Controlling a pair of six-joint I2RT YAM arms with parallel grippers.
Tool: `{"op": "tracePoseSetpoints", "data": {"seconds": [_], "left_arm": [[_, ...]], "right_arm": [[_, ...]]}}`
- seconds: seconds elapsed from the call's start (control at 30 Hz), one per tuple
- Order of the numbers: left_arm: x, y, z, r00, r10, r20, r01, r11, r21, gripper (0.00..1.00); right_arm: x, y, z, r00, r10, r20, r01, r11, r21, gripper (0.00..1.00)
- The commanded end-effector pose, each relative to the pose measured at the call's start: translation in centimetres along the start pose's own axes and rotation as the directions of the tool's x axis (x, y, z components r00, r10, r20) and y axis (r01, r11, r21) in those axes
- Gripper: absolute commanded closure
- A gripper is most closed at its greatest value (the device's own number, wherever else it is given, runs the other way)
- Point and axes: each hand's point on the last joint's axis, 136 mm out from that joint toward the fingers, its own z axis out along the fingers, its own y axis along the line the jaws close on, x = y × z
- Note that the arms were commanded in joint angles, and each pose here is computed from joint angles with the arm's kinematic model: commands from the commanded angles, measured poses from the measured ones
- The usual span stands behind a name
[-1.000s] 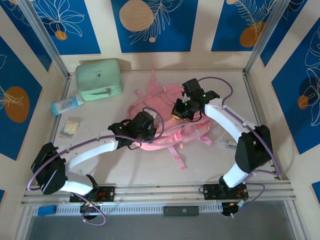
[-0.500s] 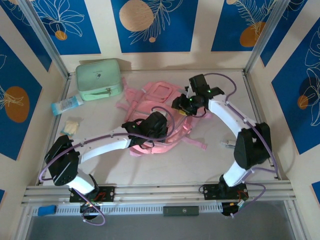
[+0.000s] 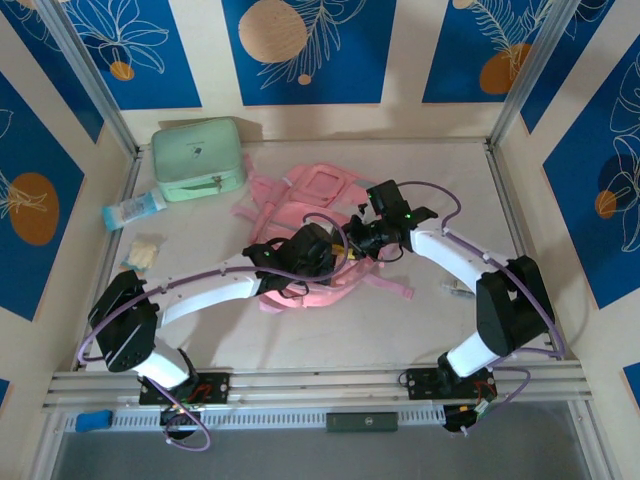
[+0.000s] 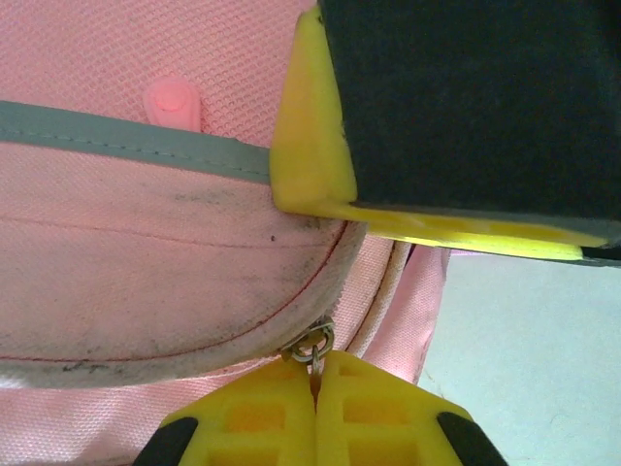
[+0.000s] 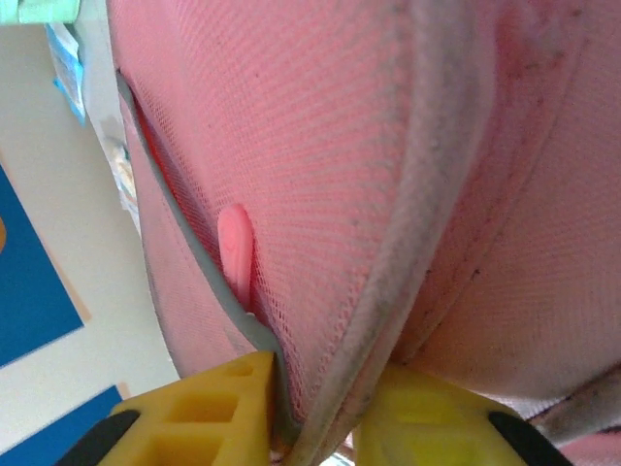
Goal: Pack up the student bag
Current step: Unzip the student bag at the center of the table.
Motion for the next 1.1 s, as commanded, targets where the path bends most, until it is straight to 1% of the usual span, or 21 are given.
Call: {"op": "tracePoseSetpoints", "data": {"seconds": [0.0,0.03,0.1,0.13,0.23,0.33,0.37,0.43,0.5,0.53,0.57,0.67,0.7,0.8,0.87,0.93,1.07], "left_arm": [[0.5,-0.9,-1.1,1.000,-0.003,-0.018,0.004,0.999,0.054,1.00],[0.8,-0.8,-1.3,1.000,-0.004,-0.025,0.006,0.998,0.055,1.00],[1.4,-1.3,-2.0,0.999,-0.004,-0.042,0.008,0.995,0.104,1.00],[2.0,-1.2,-2.2,0.998,-0.009,-0.056,0.015,0.993,0.113,1.00],[4.3,0.4,-2.6,0.990,0.003,-0.139,0.006,0.998,0.062,1.00],[6.0,2.5,-2.6,0.976,0.036,-0.216,-0.036,0.999,0.003,1.00],[6.1,3.3,-2.7,0.974,0.027,-0.226,-0.033,0.999,-0.023,1.00],[5.7,4.2,-2.6,0.977,0.010,-0.211,-0.017,0.999,-0.032,1.00],[5.0,4.7,-2.1,0.981,-0.050,-0.186,0.051,0.999,-0.002,1.00],[4.8,4.4,-2.0,0.981,-0.066,-0.183,0.072,0.997,0.026,1.00],[4.2,3.7,-2.0,0.984,-0.066,-0.163,0.076,0.995,0.059,1.00],[2.8,2.0,-2.0,0.991,-0.079,-0.109,0.094,0.987,0.133,1.00],[2.5,1.7,-1.9,0.992,-0.080,-0.102,0.094,0.984,0.148,1.00],[2.3,1.3,-1.5,0.991,-0.080,-0.109,0.096,0.984,0.151,1.00],[2.2,0.8,-1.3,0.991,-0.074,-0.110,0.092,0.982,0.168,1.00],[2.1,0.4,-1.1,0.992,-0.071,-0.108,0.090,0.980,0.180,1.00],[2.3,0.6,-1.0,0.991,-0.070,-0.110,0.088,0.981,0.172,1.00]], "right_arm": [[-1.3,0.9,-1.3,0.996,-0.066,0.058,0.066,0.998,0.012,0.87],[-1.4,0.7,-1.7,0.995,-0.082,0.061,0.081,0.997,0.018,0.90],[-1.8,0.0,-3.0,0.993,-0.103,0.062,0.101,0.994,0.029,0.98],[-2.1,-0.4,-3.7,0.992,-0.105,0.068,0.103,0.994,0.036,1.00],[-3.2,-1.2,-5.8,0.990,-0.128,0.064,0.128,0.992,0.005,1.00],[-4.6,-2.1,-7.5,0.993,-0.098,0.067,0.099,0.995,-0.008,1.00],[-5.0,-2.4,-8.0,0.993,-0.085,0.081,0.086,0.996,-0.010,1.00],[-5.6,-2.3,-8.5,0.989,-0.091,0.117,0.092,0.996,-0.001,1.00],[-5.6,-2.0,-8.4,0.988,-0.096,0.120,0.096,0.995,0.011,1.00],[-5.2,-1.6,-8.3,0.989,-0.099,0.106,0.099,0.995,0.002,1.00],[-4.9,-1.2,-8.2,0.991,-0.098,0.094,0.099,0.995,-0.006,0.95],[-3.0,-0.5,-7.5,0.994,-0.077,0.076,0.079,0.997,-0.018,0.77],[-2.2,-0.4,-7.2,0.995,-0.071,0.074,0.072,0.997,-0.023,0.70],[-0.5,-0.7,-6.5,0.996,-0.033,0.081,0.034,0.999,-0.009,0.56],[0.5,-0.9,-5.7,0.997,0.018,0.075,-0.016,1.000,-0.024,0.52],[1.4,-1.1,-4.8,0.996,0.049,0.074,-0.047,0.998,-0.035,0.50],[2.1,-0.7,-3.8,0.992,0.069,0.109,-0.068,0.998,-0.015,0.50]]}}
